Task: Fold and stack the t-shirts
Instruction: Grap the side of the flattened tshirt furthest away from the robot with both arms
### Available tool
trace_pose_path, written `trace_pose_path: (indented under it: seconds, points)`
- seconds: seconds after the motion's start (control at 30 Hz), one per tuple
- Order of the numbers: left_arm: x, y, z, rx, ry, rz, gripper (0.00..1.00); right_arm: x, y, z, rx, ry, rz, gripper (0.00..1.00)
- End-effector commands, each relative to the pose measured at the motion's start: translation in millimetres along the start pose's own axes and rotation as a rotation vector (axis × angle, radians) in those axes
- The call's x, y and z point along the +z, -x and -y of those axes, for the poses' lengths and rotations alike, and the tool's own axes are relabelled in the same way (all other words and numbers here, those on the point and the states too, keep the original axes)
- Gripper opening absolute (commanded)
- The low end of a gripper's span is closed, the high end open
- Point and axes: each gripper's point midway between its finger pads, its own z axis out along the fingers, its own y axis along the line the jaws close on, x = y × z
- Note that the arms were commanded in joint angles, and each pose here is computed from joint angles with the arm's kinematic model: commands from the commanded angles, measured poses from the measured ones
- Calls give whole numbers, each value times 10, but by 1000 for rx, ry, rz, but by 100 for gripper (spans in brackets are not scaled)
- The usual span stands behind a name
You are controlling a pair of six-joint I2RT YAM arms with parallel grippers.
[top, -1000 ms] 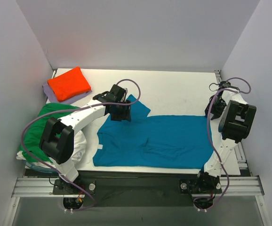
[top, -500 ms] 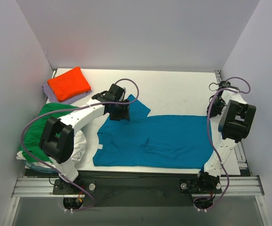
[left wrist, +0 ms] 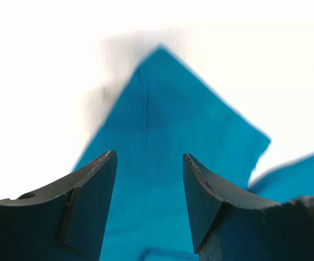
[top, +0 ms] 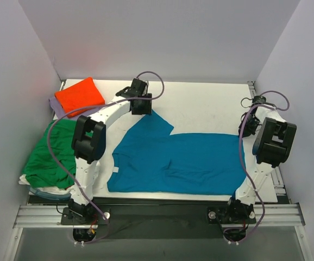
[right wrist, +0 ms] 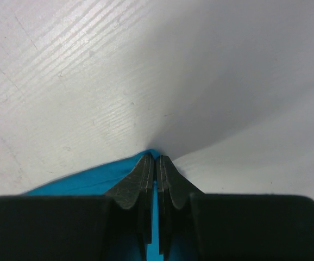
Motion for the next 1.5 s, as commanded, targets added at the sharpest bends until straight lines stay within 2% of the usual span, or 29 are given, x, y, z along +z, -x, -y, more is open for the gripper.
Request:
trace_pose_path:
  seconds: [0.0, 0.13, 0.37, 0.93, 1.2, 1.47]
  points:
    - [132, 494, 79, 93, -11, 125, 61, -60, -266, 95, -17, -43, -68, 0]
    - [418, 576, 10, 115, 6, 124, 61, -89, -304, 100, -20, -43, -72, 0]
    - [631, 747, 51, 171, -35, 152, 60, -101, -291, 104, -32, -50, -85, 0]
    - [896, 603, 131, 138, -139, 111, 52, -96, -245, 0, -34, -39, -102, 0]
    - [934, 516, 162, 131, -162, 86, 30, -100, -250, 6, -36, -48, -101, 0]
    - [909, 526, 200, 135, -187, 87, 0, -257, -241, 46, -19, -67, -79, 0]
